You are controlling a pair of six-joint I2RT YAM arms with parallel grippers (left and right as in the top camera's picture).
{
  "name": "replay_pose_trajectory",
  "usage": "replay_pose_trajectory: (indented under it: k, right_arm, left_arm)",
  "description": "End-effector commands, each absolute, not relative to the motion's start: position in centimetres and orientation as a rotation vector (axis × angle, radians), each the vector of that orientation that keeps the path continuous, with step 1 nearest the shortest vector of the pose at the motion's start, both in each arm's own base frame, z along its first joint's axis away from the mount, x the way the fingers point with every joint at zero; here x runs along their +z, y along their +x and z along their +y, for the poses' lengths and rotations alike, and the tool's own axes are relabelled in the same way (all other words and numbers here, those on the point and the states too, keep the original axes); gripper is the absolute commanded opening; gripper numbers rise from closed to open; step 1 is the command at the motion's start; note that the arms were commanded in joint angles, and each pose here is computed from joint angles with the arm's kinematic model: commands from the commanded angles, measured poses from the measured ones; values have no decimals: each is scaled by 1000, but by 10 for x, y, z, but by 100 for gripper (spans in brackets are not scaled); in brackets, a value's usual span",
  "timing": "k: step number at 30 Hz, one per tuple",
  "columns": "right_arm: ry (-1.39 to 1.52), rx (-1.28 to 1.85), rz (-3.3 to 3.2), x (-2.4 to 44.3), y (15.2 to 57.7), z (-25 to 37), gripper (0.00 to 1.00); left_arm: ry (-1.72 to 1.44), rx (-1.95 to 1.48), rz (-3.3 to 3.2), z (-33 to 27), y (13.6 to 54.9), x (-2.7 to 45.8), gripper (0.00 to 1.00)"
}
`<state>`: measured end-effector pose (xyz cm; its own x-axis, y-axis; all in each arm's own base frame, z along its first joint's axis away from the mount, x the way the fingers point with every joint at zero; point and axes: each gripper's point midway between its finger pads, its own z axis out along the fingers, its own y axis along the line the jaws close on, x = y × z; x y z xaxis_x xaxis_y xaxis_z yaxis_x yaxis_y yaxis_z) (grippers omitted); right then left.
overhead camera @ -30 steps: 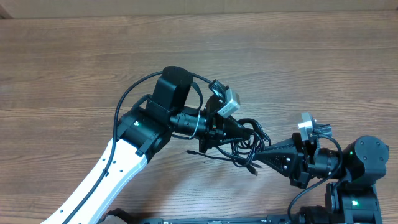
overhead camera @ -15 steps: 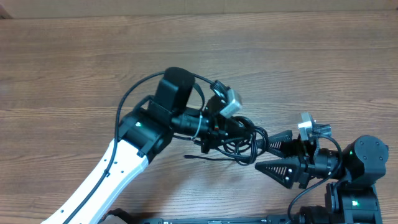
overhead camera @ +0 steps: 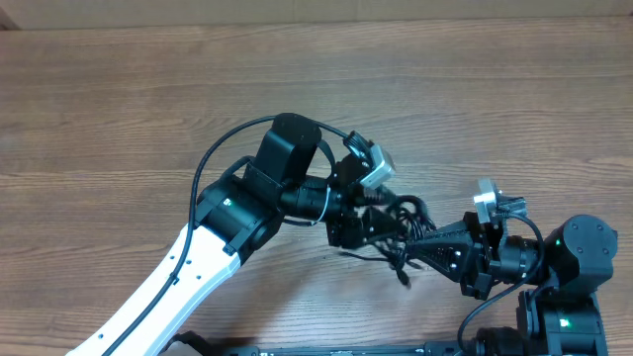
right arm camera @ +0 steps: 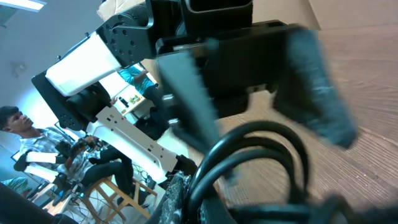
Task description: Untangle cables
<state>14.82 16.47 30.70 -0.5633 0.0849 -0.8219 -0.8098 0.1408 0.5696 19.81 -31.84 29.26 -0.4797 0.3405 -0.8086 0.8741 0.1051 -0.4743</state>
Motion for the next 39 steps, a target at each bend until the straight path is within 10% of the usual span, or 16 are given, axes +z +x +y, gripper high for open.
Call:
replay_pose_trajectory:
  k: [1, 39]
  right_arm:
    - [-738, 1511, 1653, 311, 144, 165, 4]
    - [-273, 1576, 1795, 320, 182, 155, 4]
  left_arm:
    - [1139, -1347, 1902, -317, 203, 297, 100]
    - [1022, -1381, 2108, -320, 194, 280, 96]
